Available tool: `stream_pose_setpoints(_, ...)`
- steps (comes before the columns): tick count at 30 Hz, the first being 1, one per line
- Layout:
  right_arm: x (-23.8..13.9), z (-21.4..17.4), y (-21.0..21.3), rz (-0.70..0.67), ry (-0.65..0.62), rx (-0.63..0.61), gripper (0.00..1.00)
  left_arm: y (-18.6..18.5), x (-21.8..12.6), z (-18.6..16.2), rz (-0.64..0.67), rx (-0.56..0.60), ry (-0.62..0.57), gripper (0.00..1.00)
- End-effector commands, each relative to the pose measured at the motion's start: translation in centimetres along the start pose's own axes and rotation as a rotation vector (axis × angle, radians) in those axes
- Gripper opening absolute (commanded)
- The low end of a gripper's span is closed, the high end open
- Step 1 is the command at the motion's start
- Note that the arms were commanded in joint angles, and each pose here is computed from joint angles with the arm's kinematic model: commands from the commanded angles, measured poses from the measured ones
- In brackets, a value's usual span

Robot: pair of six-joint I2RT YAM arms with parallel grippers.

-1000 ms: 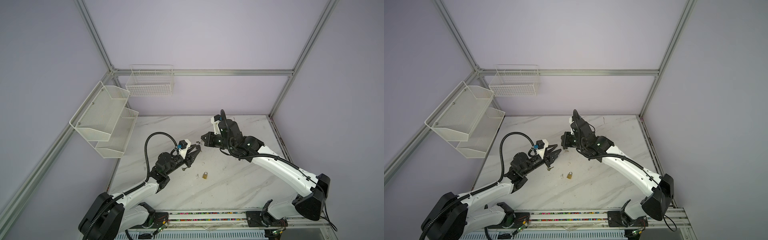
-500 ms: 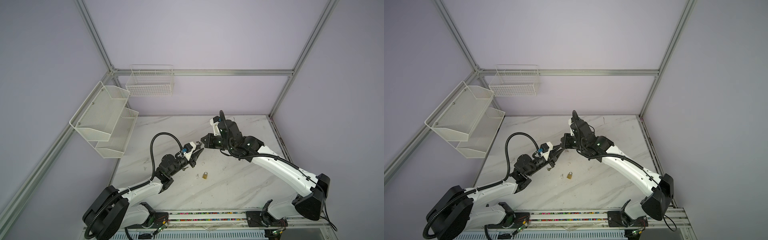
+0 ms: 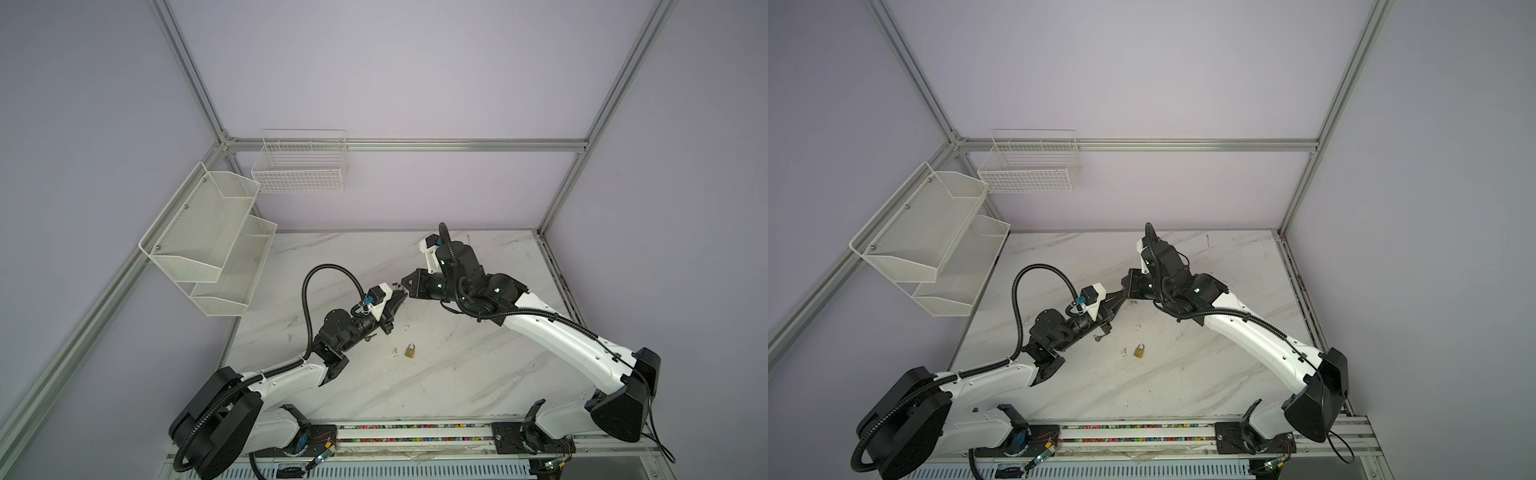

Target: Unlock with the key

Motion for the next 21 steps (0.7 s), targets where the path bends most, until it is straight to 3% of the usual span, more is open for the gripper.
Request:
stream_pose_setpoints(1,-1.15,0.35,0.28,0.023,-0.028,-0.007,0.0,1.0,0.92,3.22,0.032,0.026,-0.121,0.12)
stream_pose_setpoints(8,-1.39,0.47,0.41,0.026,-0.039,-0.007,0.0,0.94,1.02,3.01,0.028,0.019,-0.116,0.12)
stream_pose_setpoints(21,-1.32,0.49,0.24,0.017,-0.044,-0.008,0.0,1.13,0.96,3.51,0.04,0.011,-0.137,0.0)
Point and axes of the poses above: each gripper's point midway between its finger pads, its own x axis out along the fingers, its own y axis along the line the jaws close on, z = x × y, the point moved 8 cm from there along -x, back along the fingers, and after that the axes turned 12 degrees about x, right-handed, at the moved point
